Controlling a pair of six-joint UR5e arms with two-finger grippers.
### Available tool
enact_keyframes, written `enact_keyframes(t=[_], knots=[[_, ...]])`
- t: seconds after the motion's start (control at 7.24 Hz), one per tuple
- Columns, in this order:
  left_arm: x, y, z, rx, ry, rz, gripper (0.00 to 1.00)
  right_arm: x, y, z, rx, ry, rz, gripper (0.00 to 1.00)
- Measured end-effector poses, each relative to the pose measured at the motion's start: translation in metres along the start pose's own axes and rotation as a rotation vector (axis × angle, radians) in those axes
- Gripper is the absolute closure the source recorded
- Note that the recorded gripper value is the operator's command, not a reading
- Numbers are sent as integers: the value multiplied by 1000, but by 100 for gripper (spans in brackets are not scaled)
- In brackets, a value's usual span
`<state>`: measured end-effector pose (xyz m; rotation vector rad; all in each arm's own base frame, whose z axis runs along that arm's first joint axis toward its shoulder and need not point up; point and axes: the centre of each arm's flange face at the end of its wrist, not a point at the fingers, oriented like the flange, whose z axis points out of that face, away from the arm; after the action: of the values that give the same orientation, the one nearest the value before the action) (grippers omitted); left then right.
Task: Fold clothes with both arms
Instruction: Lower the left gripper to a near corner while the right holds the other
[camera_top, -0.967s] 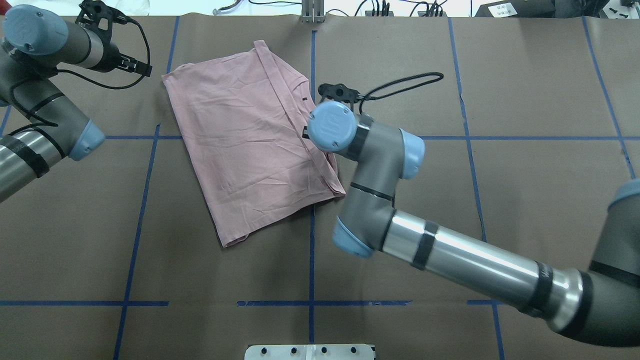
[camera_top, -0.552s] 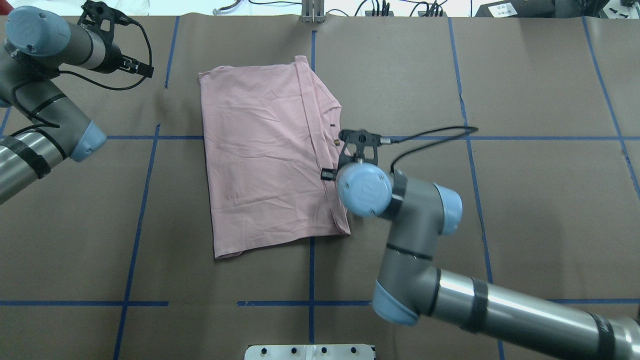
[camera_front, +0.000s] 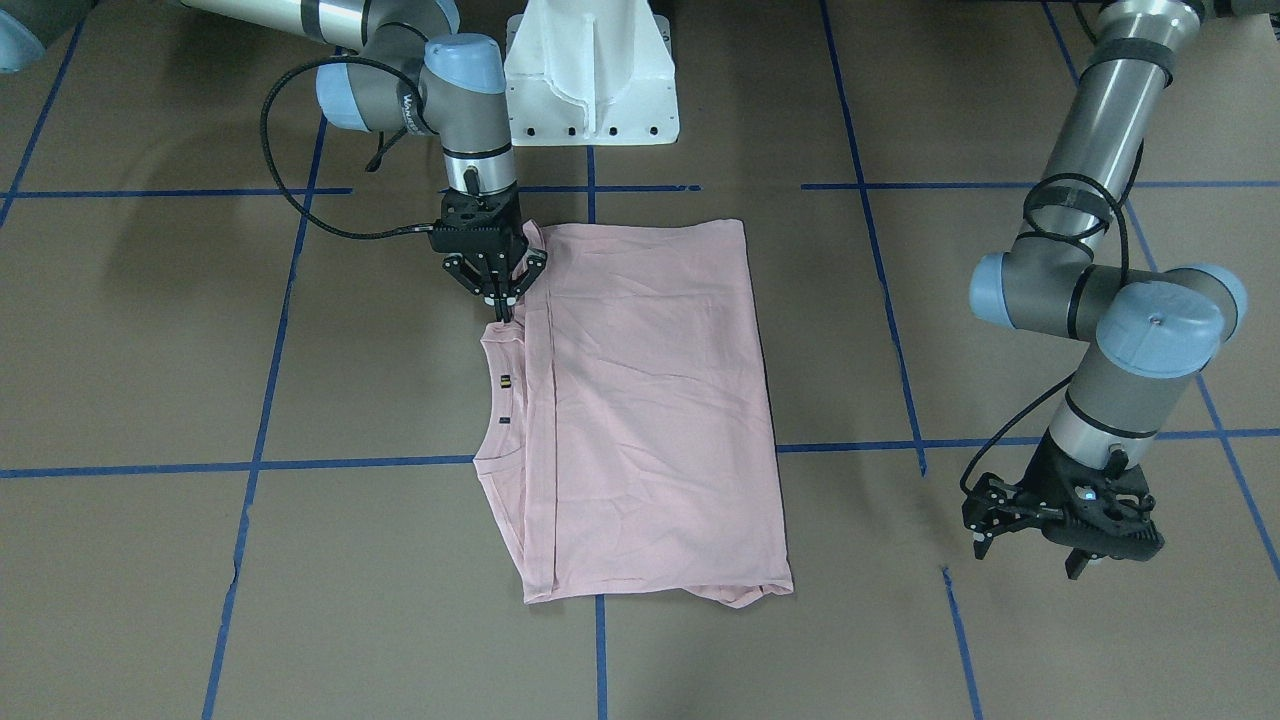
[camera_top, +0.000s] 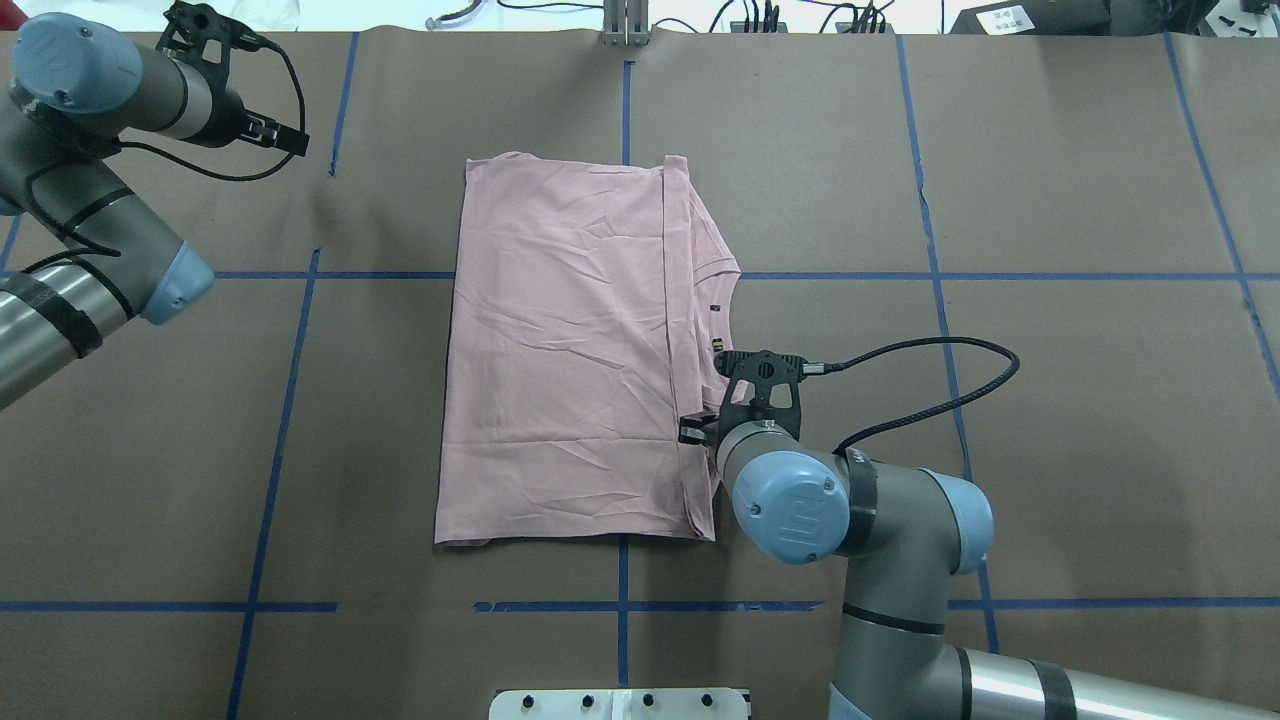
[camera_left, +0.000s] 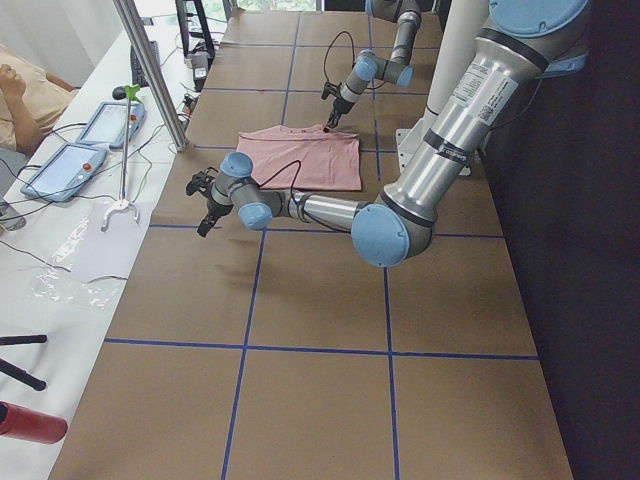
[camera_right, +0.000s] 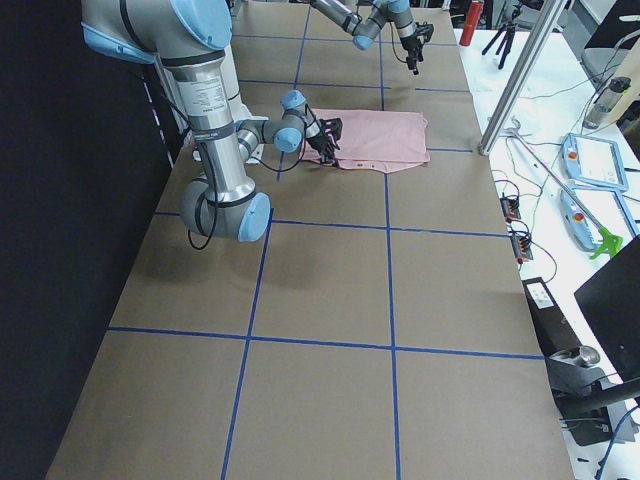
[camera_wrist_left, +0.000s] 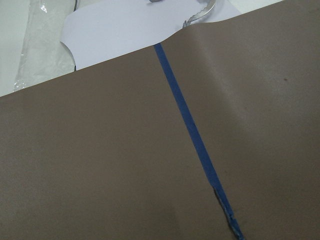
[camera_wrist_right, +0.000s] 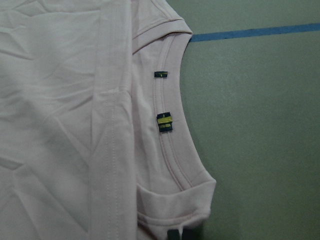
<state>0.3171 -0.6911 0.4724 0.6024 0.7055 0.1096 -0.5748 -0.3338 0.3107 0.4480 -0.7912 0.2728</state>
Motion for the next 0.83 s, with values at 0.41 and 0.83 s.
enact_keyframes(t=[0.41,0.83], knots=[[8,0,0,2,9,-10,0,13,4,-4,8,5,-9,0],[45,0,-18,27,69,-71,0,18,3,-25,-5,-30,-11,0]])
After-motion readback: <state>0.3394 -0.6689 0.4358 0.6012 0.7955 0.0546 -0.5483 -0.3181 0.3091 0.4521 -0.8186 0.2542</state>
